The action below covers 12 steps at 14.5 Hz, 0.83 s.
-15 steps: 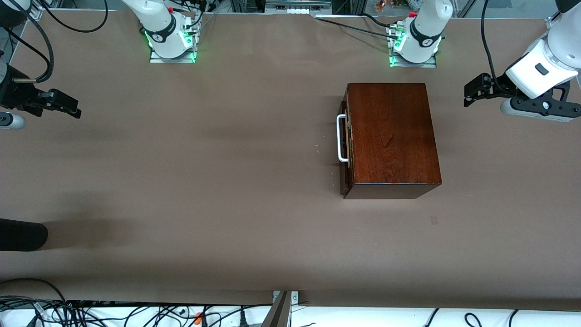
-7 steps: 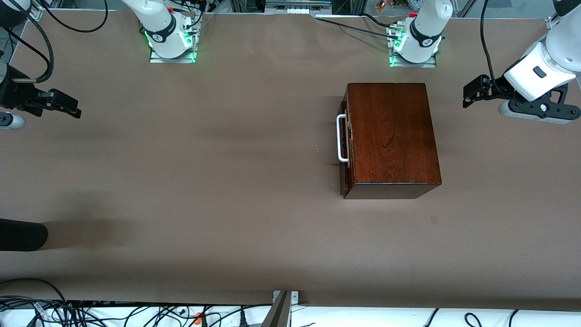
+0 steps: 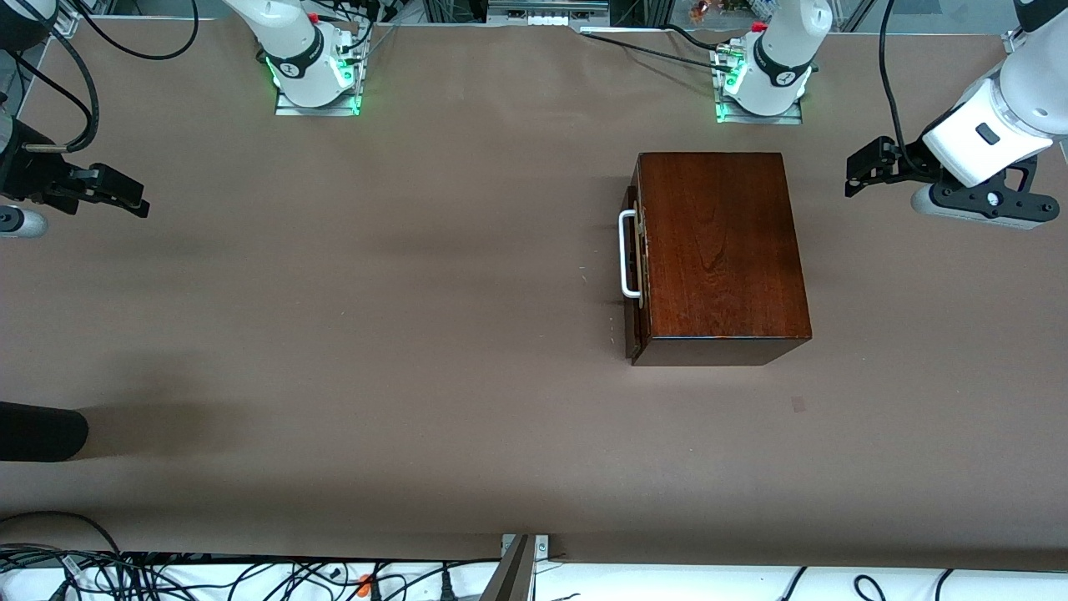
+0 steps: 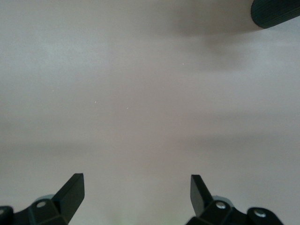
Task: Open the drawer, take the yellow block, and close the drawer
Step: 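Move the left gripper to the white drawer handle of the wooden box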
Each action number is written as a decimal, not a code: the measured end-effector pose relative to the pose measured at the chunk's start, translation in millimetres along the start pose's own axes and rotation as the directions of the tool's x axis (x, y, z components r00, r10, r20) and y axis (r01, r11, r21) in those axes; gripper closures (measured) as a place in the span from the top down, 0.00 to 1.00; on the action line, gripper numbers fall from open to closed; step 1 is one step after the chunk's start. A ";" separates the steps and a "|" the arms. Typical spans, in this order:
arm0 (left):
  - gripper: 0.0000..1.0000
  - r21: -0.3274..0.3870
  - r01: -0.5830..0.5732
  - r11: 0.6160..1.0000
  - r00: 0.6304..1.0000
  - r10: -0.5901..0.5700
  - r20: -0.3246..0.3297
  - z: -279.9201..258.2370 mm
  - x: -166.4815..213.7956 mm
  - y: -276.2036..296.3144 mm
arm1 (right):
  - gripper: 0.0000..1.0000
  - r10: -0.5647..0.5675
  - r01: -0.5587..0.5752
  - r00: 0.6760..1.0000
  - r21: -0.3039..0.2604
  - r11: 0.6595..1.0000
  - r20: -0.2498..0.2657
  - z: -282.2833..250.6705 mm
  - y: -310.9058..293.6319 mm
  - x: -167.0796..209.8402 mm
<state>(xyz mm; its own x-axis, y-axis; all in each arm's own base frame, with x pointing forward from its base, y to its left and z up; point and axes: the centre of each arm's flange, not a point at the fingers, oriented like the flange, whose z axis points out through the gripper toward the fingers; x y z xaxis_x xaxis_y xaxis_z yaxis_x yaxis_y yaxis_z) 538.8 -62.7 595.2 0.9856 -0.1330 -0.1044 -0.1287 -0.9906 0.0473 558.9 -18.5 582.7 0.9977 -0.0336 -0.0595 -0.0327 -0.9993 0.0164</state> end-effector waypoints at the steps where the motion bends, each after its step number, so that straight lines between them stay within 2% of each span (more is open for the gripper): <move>1: 1.00 0.000 0.000 1.000 1.000 0.000 0.006 1.5 0.3 0.2 | 1.00 0.000 0.000 1.000 0.000 1.000 0.000 0.0 0.0 0.0; 8: 1.00 0.005 -0.072 0.997 0.997 0.072 0.029 9.0 1.4 39.3 | 1.00 0.000 0.000 1.000 0.000 1.000 0.000 0.0 0.0 0.0; 12: 1.00 0.002 -0.158 0.987 0.986 0.158 0.050 27.2 11.1 91.0 | 1.00 0.000 0.000 1.000 0.000 1.000 0.000 0.1 0.0 0.0</move>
<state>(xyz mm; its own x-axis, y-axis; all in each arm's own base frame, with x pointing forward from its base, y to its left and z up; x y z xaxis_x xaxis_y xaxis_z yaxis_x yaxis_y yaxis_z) 535.1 -155.2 571.3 0.9461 -0.2894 -0.1456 -0.2834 -0.9571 0.0613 558.9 -18.5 582.6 0.9977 -0.0336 -0.0597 -0.0326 -0.9993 0.0163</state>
